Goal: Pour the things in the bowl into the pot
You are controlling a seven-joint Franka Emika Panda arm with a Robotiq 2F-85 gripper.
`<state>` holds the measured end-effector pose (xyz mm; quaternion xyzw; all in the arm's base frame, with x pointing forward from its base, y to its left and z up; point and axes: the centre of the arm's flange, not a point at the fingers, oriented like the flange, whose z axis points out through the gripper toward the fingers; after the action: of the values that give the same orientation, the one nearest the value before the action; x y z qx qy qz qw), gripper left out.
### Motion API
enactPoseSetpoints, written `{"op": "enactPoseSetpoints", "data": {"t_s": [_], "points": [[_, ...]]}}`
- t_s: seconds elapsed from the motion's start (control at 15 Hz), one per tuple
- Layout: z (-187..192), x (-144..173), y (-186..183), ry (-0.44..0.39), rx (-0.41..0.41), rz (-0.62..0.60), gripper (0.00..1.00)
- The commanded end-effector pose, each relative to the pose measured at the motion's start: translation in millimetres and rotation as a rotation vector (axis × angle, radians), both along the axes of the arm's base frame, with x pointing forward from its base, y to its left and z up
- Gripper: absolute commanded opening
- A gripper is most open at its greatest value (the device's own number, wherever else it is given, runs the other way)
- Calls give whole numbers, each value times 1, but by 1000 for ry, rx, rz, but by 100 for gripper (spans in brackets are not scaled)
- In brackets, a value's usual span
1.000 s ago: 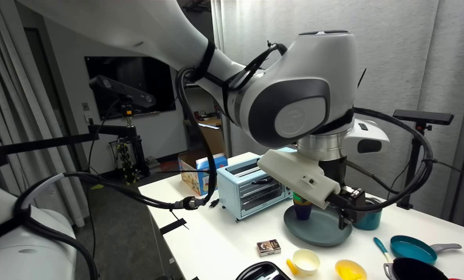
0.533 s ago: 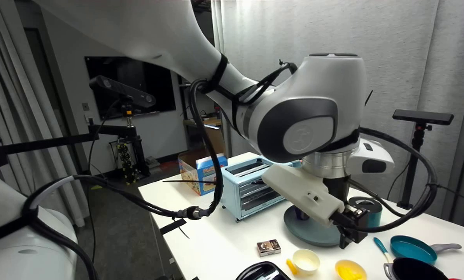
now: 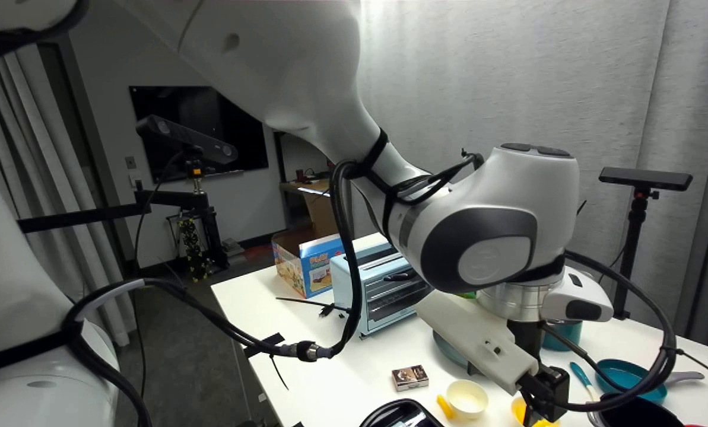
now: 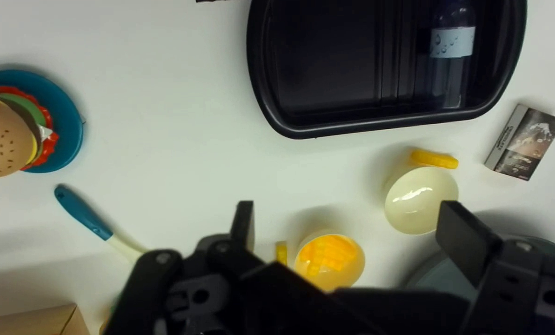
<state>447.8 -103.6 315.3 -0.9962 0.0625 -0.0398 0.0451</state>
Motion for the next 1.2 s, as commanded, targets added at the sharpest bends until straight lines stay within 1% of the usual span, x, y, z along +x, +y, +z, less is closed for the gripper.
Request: {"op": "enactPoseSetpoints", "data": {"t_s": [0.0, 0.33, 0.87, 1.0, 1.07, 1.13], "points": [[-29, 28, -12, -24, -8, -17, 100], [-66, 53, -16, -35, -33, -50, 100], [-97, 92, -8, -49, 5, -102, 100], [-102, 97, -16, -50, -3, -117, 100], [-93, 83, -6, -25, -3, -83, 100], [-96, 84, -7, -23, -4, -84, 100]]}}
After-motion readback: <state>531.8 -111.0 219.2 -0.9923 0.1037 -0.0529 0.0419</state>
